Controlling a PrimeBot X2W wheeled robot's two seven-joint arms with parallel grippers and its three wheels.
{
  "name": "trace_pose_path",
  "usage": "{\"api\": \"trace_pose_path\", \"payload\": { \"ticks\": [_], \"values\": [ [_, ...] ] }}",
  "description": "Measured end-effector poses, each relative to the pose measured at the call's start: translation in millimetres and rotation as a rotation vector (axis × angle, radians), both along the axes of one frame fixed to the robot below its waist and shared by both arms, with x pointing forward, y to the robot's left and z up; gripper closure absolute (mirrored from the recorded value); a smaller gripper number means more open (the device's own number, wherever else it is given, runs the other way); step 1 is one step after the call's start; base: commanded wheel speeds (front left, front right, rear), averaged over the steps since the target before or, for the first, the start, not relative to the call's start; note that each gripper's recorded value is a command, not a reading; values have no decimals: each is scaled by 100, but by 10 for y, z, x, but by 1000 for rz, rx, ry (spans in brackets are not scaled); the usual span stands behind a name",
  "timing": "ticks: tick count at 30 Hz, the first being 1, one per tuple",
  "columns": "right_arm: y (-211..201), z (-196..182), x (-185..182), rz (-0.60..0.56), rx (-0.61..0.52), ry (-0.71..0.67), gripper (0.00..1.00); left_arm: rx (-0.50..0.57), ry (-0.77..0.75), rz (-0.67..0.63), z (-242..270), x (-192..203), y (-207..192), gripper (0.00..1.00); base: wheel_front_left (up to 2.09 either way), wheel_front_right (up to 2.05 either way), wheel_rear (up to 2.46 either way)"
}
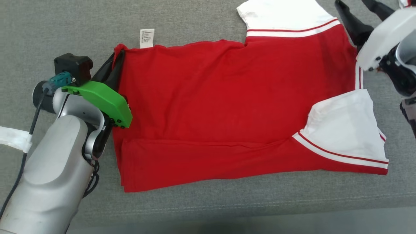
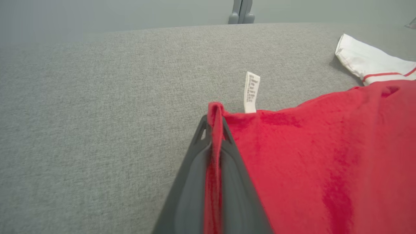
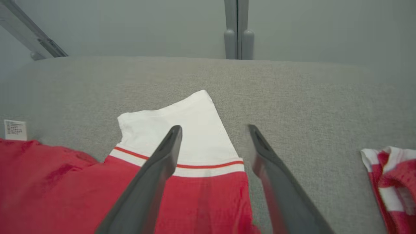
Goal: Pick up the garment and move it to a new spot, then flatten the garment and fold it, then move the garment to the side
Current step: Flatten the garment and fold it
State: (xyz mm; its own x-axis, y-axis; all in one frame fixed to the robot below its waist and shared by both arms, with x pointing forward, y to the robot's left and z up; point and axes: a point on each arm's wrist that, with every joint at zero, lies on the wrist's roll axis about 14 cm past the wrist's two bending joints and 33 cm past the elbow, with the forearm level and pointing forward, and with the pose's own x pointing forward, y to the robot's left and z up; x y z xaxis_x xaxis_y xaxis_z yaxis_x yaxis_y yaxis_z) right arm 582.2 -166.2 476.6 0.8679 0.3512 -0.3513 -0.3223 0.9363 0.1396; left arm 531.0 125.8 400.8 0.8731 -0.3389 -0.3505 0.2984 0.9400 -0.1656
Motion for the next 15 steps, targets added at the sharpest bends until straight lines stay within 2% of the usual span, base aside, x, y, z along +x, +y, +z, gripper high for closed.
{"api": "trace_pose_path", "payload": {
  "ticks": [10, 15],
  "values": [
    [255, -229, 615, 61, -150, 93, 0, -36, -32, 42, 43, 32, 44, 100, 0, 0, 0],
    [421, -486, 819, 79, -169, 170, 0, -29, -28, 56, -17, 62, 96, 100, 0, 0, 0]
  ]
}}
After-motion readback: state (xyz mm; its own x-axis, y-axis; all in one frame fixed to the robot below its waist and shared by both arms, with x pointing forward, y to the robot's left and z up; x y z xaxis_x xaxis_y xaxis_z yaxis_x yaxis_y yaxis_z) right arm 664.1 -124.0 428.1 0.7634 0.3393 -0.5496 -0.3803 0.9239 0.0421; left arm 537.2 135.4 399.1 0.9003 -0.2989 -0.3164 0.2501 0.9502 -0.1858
